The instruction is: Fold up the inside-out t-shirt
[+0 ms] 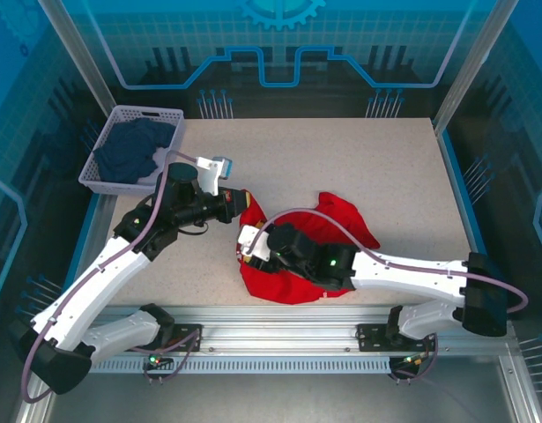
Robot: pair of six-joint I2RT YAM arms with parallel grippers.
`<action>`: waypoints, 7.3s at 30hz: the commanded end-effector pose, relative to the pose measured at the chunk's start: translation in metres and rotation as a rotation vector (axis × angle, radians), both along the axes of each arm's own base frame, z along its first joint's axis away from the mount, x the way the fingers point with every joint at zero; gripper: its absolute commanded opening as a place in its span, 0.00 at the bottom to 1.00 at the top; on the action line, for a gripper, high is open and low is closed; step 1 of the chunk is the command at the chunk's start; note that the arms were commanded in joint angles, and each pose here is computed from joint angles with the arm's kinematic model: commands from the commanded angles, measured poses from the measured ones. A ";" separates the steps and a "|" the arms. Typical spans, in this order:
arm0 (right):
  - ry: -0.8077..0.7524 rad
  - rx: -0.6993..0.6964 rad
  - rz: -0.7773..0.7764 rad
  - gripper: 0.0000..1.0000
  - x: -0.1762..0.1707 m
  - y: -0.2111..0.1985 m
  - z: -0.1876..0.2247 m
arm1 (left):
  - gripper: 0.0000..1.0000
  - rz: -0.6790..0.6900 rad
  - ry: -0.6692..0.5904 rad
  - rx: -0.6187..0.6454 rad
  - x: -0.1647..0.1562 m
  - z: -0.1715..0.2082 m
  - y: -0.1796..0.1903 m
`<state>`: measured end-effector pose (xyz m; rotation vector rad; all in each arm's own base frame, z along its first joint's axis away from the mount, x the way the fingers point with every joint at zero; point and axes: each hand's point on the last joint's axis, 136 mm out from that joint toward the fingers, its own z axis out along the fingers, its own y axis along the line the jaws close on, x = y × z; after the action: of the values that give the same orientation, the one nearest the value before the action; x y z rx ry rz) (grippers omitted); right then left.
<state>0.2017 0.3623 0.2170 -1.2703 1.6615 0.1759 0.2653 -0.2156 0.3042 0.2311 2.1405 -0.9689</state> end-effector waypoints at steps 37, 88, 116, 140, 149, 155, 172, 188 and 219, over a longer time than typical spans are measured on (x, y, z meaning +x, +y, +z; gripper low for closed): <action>0.656 0.616 0.180 0.00 0.035 -0.101 0.055 | 0.14 0.153 0.098 0.193 0.048 -0.088 0.030; 0.520 0.455 -0.177 0.10 0.065 -0.141 0.040 | 0.00 0.054 -0.136 -0.112 0.023 0.002 0.010; 0.689 0.419 -0.350 0.44 0.050 -0.106 -0.025 | 0.00 -0.087 -0.199 -0.007 0.008 0.002 -0.034; 0.707 0.471 -0.340 0.49 0.070 -0.068 -0.026 | 0.00 -0.101 -0.205 0.000 0.006 0.003 -0.035; 0.703 0.391 -0.416 0.45 0.073 -0.069 -0.046 | 0.00 -0.081 -0.218 0.001 0.005 0.008 -0.030; 0.675 0.408 -0.438 0.16 0.078 -0.076 -0.049 | 0.00 -0.030 -0.244 -0.001 0.005 0.014 -0.020; 0.533 0.576 -0.007 0.00 0.034 -0.116 0.032 | 0.00 0.421 -0.084 0.274 0.066 -0.047 0.057; 0.541 0.529 0.059 0.00 0.032 -0.103 0.019 | 0.00 0.394 -0.004 0.137 0.071 -0.064 0.048; 0.675 0.295 -0.307 0.51 0.105 -0.087 -0.046 | 0.69 0.542 0.119 0.121 0.045 -0.148 0.100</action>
<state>0.2487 0.3419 0.1946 -1.0609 2.0315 1.0035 0.2694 -0.0588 0.1356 -0.5252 2.1988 -0.2966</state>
